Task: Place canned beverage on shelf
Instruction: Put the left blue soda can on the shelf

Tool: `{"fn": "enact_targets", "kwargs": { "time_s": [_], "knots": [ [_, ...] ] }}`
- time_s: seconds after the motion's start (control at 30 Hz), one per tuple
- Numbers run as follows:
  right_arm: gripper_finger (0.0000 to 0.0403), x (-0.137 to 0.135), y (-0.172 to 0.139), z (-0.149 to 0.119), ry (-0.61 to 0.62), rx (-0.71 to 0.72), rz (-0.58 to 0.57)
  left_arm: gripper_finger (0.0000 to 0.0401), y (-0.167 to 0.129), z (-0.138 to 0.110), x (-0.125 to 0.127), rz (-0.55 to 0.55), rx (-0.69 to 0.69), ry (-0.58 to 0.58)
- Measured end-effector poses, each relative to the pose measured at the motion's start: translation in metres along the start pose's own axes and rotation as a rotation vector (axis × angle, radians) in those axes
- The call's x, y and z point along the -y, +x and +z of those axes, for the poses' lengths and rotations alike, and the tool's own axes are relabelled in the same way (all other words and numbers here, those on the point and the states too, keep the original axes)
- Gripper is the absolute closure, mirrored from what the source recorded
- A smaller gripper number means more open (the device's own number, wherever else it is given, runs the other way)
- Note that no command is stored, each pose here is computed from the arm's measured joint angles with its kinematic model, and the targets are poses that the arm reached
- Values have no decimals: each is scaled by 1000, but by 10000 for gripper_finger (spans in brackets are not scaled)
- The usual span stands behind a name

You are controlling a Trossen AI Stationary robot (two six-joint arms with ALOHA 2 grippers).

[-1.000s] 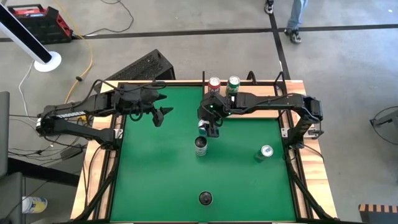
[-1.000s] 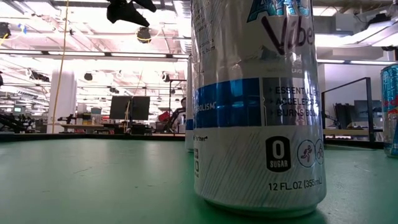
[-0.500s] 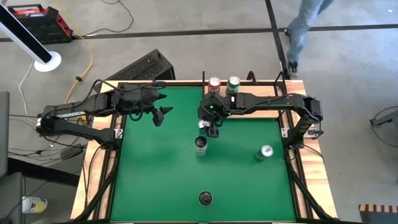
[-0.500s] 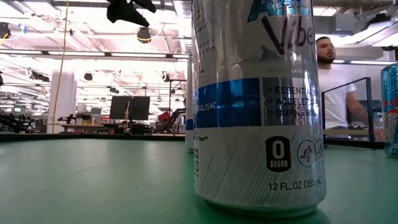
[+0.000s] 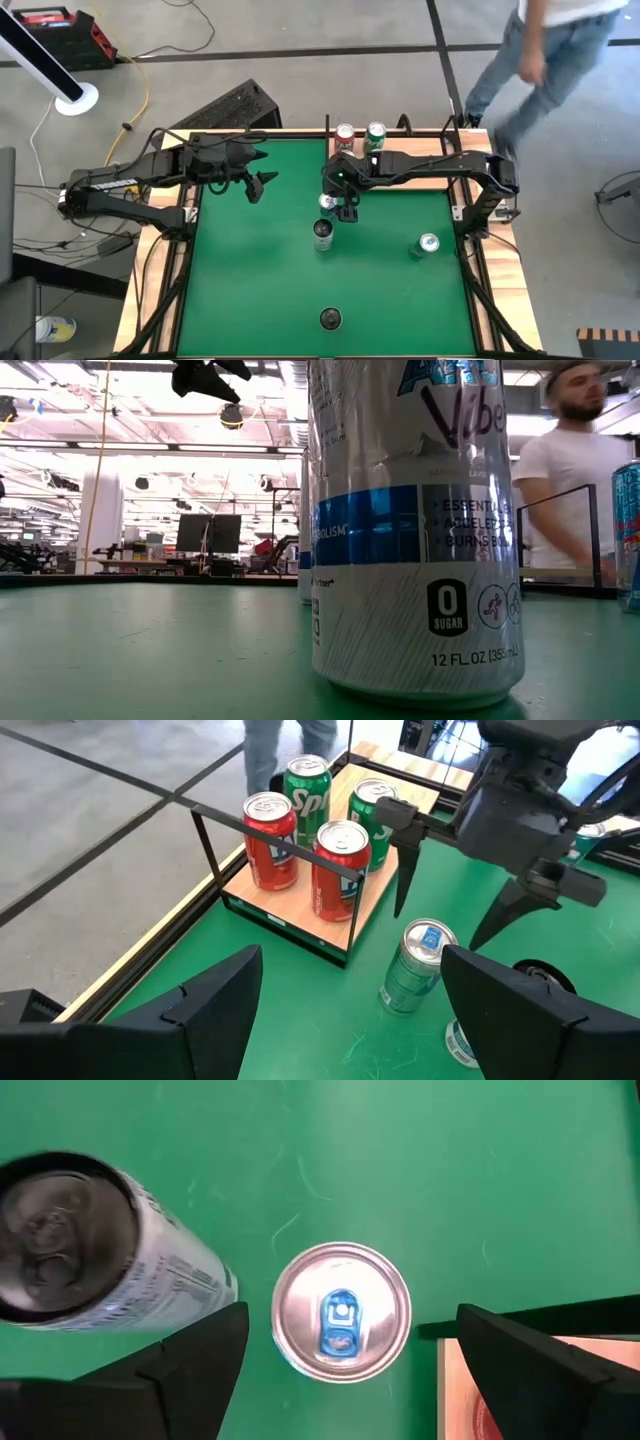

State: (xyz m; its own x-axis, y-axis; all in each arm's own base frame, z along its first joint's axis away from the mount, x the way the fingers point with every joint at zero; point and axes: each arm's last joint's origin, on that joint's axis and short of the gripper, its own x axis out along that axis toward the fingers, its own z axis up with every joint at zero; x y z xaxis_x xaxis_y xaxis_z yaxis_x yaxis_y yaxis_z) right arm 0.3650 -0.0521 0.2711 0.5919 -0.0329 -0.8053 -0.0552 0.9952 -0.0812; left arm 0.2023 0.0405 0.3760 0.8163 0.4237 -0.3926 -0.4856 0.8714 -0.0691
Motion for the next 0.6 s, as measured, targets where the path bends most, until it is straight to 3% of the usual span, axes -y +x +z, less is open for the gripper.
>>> {"fn": "enact_targets", "kwargs": {
  "time_s": [0.6],
  "knots": [
    [25, 1, 13, -7, 2, 53, -14, 109, 0, 0, 0, 0, 0, -2]
  ]
}}
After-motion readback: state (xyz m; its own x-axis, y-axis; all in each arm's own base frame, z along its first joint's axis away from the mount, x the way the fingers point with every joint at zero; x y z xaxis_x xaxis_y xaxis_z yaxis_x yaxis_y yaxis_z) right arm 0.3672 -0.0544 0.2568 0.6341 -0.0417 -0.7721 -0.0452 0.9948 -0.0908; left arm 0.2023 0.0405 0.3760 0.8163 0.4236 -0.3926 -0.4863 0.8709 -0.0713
